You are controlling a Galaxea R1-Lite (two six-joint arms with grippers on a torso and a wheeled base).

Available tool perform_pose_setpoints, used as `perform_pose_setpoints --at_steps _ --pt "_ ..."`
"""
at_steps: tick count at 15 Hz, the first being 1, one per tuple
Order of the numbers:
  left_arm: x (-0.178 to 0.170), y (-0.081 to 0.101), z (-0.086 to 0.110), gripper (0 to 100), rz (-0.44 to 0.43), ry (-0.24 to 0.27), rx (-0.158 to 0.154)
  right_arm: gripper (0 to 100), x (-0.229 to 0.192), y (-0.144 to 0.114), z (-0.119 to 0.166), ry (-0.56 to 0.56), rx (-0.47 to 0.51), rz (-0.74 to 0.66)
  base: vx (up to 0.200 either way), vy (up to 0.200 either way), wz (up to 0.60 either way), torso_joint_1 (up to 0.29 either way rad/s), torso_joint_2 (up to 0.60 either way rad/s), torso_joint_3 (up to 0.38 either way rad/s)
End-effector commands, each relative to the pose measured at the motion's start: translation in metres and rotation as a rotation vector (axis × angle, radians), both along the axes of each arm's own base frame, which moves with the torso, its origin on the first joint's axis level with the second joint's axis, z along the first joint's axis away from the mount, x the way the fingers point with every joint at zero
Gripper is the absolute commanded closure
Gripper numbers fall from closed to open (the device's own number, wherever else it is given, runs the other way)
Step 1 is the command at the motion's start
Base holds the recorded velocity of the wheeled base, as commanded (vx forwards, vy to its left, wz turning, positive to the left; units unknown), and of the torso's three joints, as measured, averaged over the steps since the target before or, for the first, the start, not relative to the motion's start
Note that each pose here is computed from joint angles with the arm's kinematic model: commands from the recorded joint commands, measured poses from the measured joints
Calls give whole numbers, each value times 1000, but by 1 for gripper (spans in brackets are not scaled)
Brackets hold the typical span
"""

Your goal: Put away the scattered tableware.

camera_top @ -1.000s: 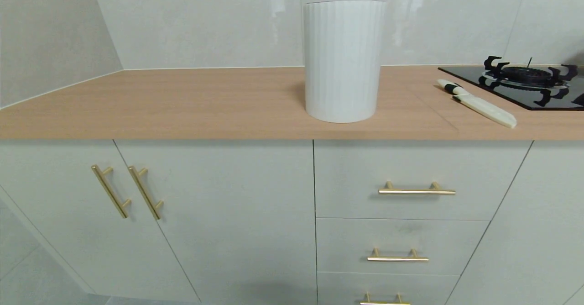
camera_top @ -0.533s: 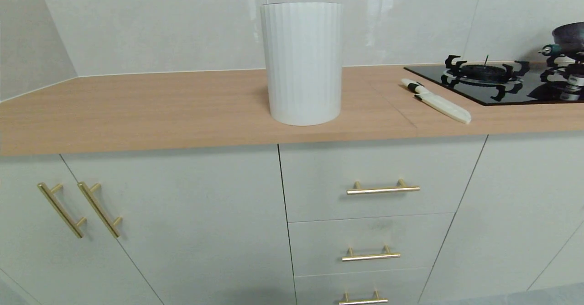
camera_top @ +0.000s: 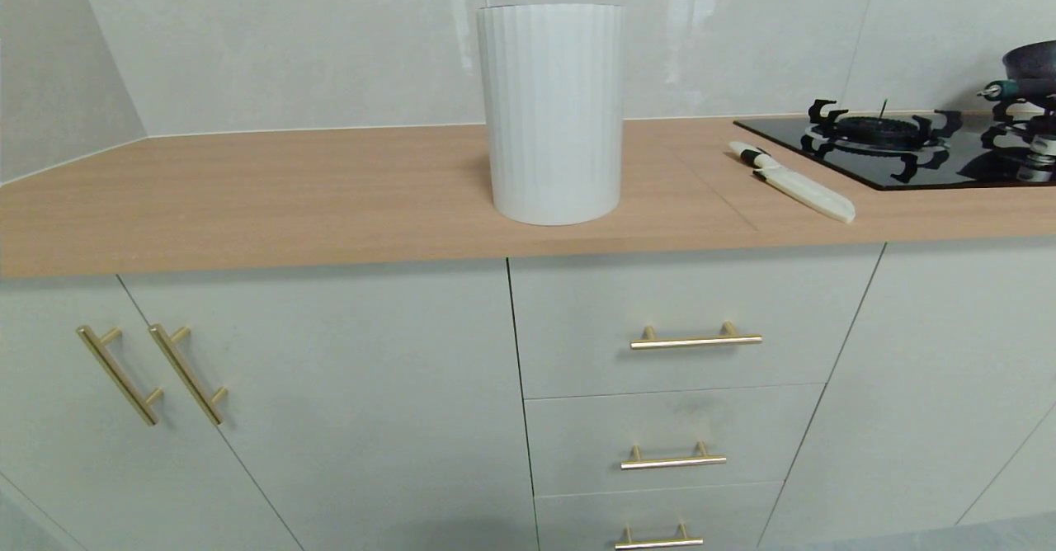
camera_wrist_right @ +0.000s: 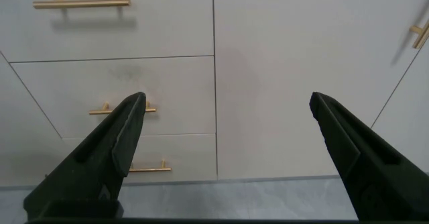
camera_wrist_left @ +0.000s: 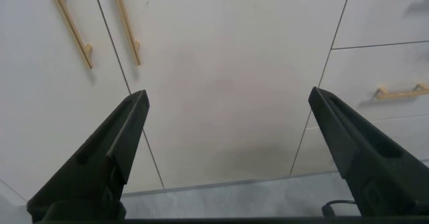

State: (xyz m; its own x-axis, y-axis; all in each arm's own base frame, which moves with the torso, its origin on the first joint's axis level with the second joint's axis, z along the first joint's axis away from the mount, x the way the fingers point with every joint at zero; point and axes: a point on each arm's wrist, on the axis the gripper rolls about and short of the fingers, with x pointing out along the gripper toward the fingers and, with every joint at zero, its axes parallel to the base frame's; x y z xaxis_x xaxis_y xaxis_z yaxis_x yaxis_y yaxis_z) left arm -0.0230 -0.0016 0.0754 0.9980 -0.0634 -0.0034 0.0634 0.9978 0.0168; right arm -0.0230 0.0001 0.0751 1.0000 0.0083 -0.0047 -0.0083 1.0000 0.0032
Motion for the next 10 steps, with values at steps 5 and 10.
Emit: perform_pose_setpoints --at_steps 5,10 --pt "0 0 0 0 1 0 0 0 0 0 0 1 0 1 0 0 0 0 0 0" --pt "0 0 0 0 1 0 0 0 0 0 0 1 -3 1 0 0 0 20 -122 -165"
